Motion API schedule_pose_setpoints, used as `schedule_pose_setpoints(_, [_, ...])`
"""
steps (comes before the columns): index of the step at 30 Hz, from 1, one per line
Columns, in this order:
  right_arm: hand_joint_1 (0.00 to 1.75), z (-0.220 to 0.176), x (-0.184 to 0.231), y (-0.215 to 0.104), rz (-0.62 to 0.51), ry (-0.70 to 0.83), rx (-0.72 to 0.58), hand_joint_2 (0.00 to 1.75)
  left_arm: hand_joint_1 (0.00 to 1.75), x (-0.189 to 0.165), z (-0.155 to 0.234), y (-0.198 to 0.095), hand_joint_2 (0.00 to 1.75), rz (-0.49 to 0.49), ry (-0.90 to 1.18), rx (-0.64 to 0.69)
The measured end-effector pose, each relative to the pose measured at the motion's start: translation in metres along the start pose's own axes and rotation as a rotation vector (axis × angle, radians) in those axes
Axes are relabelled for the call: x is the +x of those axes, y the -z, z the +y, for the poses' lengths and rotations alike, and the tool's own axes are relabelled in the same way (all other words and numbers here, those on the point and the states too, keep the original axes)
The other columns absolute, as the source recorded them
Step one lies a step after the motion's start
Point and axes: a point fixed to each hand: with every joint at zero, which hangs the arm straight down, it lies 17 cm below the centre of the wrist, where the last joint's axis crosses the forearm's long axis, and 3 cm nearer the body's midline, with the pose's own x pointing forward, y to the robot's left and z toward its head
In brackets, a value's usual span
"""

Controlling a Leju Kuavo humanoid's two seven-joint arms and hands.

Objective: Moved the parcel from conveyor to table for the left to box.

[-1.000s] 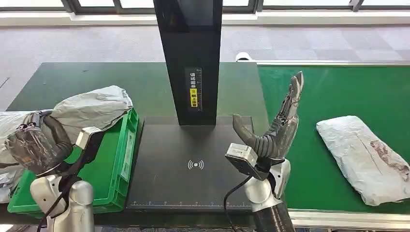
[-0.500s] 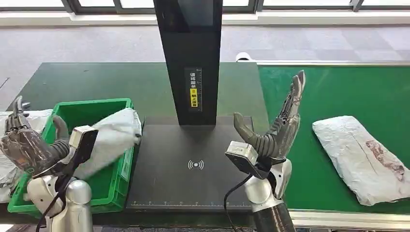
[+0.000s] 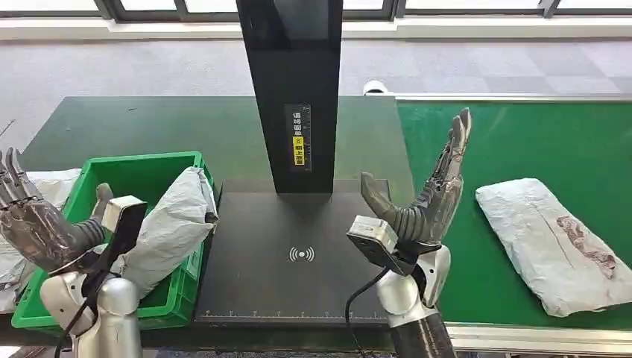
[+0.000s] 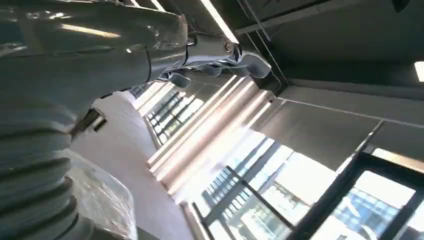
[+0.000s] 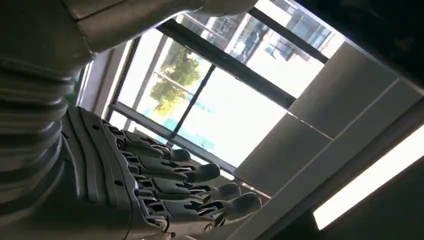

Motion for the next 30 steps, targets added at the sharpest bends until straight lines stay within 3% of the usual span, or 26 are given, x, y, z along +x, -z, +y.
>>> schedule_pose_setpoints(4, [0.00, -0.002, 0.001, 0.002, -0.001, -0.014, 0.000, 1.75, 0.00, -0.003, 0.011, 0.003, 1.75, 0.021, -0.080, 0.048])
schedule_pose_setpoints(30, [0.00, -0.004, 0.002, 0.003, -0.006, -0.017, -0.005, 1.75, 0.00, -0.002, 0.016, 0.006, 1.75, 0.021, -0.087, 0.064])
